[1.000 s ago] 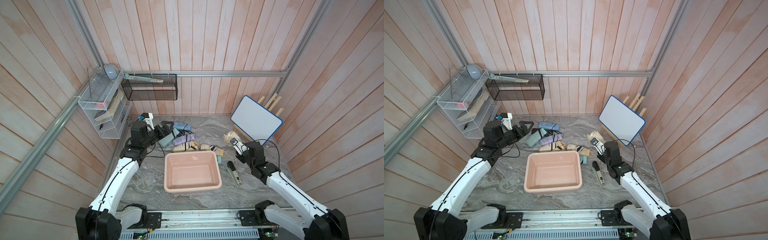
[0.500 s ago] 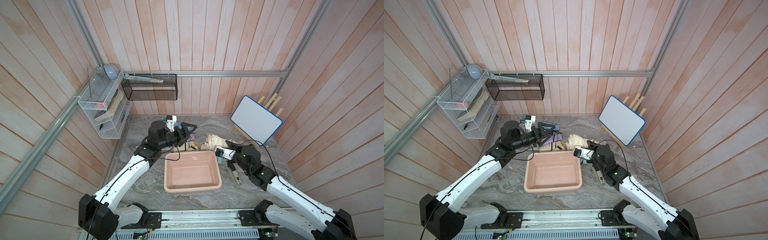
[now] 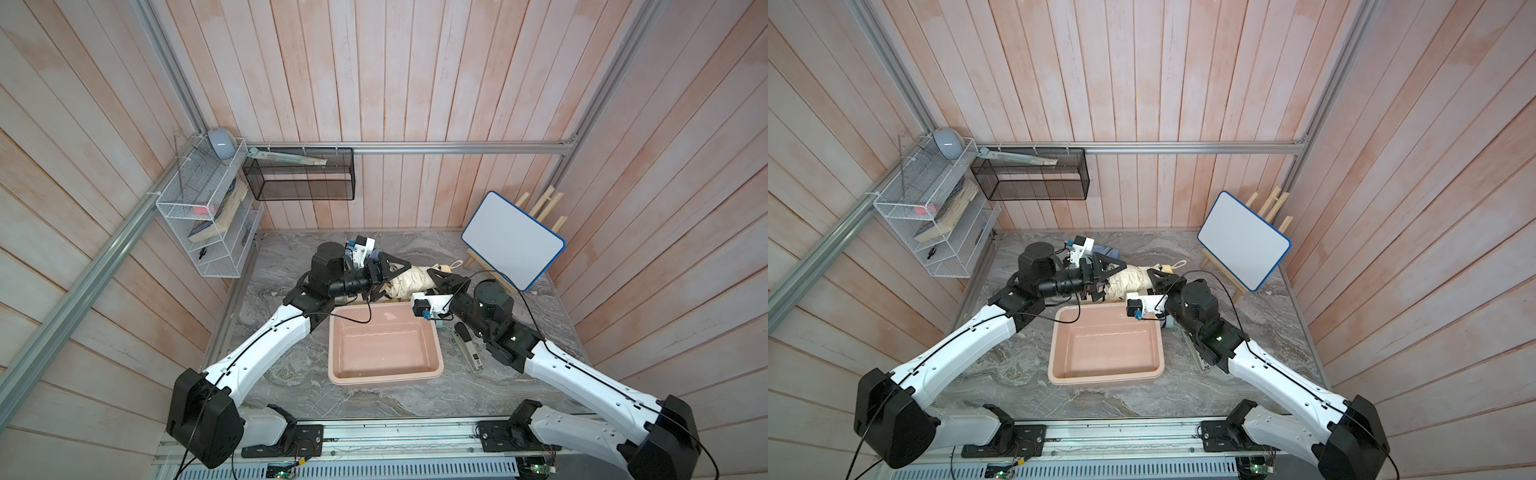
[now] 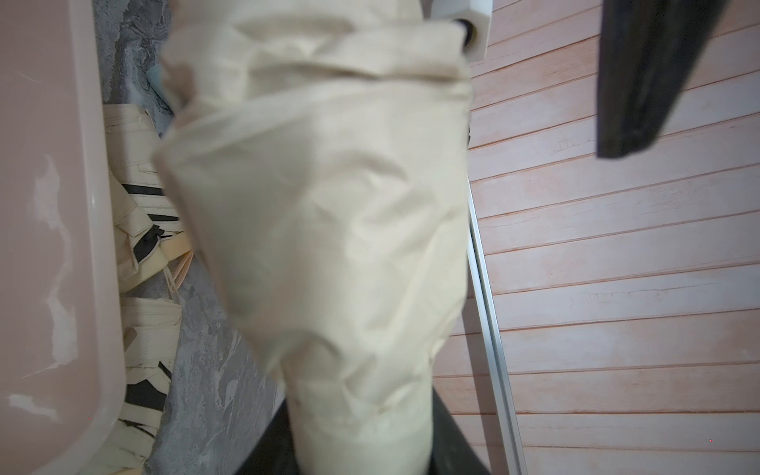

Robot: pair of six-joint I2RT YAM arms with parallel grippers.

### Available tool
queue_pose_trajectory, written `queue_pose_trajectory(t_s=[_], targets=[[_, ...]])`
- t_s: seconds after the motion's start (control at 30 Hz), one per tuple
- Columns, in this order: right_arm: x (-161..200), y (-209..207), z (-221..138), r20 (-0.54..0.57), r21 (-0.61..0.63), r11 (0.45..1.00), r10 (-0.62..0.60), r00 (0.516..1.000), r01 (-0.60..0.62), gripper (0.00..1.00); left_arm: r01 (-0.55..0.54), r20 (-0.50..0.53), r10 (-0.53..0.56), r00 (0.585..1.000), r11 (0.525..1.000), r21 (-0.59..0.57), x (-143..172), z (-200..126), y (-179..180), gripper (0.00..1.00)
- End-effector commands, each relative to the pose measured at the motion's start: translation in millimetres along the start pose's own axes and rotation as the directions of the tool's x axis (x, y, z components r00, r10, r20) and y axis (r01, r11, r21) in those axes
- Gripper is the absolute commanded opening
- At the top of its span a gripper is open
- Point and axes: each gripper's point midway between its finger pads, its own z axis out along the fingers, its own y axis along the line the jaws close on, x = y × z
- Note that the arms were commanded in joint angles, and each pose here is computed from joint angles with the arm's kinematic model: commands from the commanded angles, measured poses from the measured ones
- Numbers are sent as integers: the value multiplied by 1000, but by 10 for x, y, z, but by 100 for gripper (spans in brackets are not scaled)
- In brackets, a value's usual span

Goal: Put the umbrella into the storage box
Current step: Pick up the umbrella from the center of the board.

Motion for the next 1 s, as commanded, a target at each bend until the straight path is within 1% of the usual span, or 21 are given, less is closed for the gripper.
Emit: queue_pose_trajectory(t_s=[0.0,0.07,0.1,0.17,0.23,0.3,0.37,0.43,0.47,0.5,0.57,0.63,0.67,0.73,0.77,0.8,0.83,0.87,0.9,0.93,0.97], targets=[[-312,-503,-72,110,146,989,0,994,-16,17,-10,-61,11,998,1000,6,94,43,28,100],[-302,-496,-67,101,144,990,-10,995,-4,17,-1,-66,1,998,1000,1,102,56,62,100],[-292,-490,-63,95,143,990,-17,995,3,17,-1,-68,1,998,1000,5,102,59,58,97],[-275,-501,-63,83,148,989,-26,996,14,16,1,-70,0,998,1000,6,103,67,63,86],[-271,-509,-63,79,150,988,-31,996,19,17,-1,-70,1,998,1000,7,100,72,63,80],[-268,-508,-67,77,150,989,-33,996,21,17,0,-67,1,998,1000,9,90,71,66,65],[-262,-504,-67,74,148,989,-35,997,24,18,-1,-62,2,998,1000,14,81,67,53,54],[-258,-495,-64,72,145,989,-31,997,21,20,-2,-51,3,999,1000,24,63,61,25,38],[-263,-502,-69,72,147,989,-25,997,14,24,0,-43,1,999,1000,28,52,58,16,35],[-272,-509,-75,75,148,989,-17,997,6,29,-1,-33,2,999,999,37,32,59,-2,34],[-285,-525,-90,80,151,988,9,997,-21,45,-1,-16,3,1000,998,68,-17,70,-71,31],[-300,-587,-133,88,166,983,67,994,-81,66,-13,5,12,1000,996,93,-79,84,-139,25],[-309,-619,-166,97,171,978,105,990,-120,74,-21,19,19,1000,995,97,-109,86,-159,21],[-327,-678,-260,118,172,957,213,970,-232,84,-57,76,50,996,994,96,-208,71,-187,10],[-339,-698,-307,128,162,941,278,952,-297,86,-81,113,71,991,993,90,-258,57,-195,5],[-355,-718,-362,139,140,914,362,922,-380,86,-113,163,98,982,990,79,-330,29,-204,1],[-361,-744,-411,142,117,869,464,874,-480,86,-140,220,125,967,989,55,-410,-4,-179,0],[-354,-786,-455,146,109,809,561,815,-577,87,-166,267,151,952,985,35,-472,-40,-165,0],[-327,-854,-511,155,109,707,682,715,-699,86,-192,331,179,926,981,6,-549,-92,-136,0],[-288,-909,-554,164,109,575,794,586,-811,86,-221,387,211,897,975,-20,-610,-141,-114,0],[-258,-936,-584,166,105,458,867,469,-883,86,-252,434,242,868,967,-34,-659,-191,-132,0]])
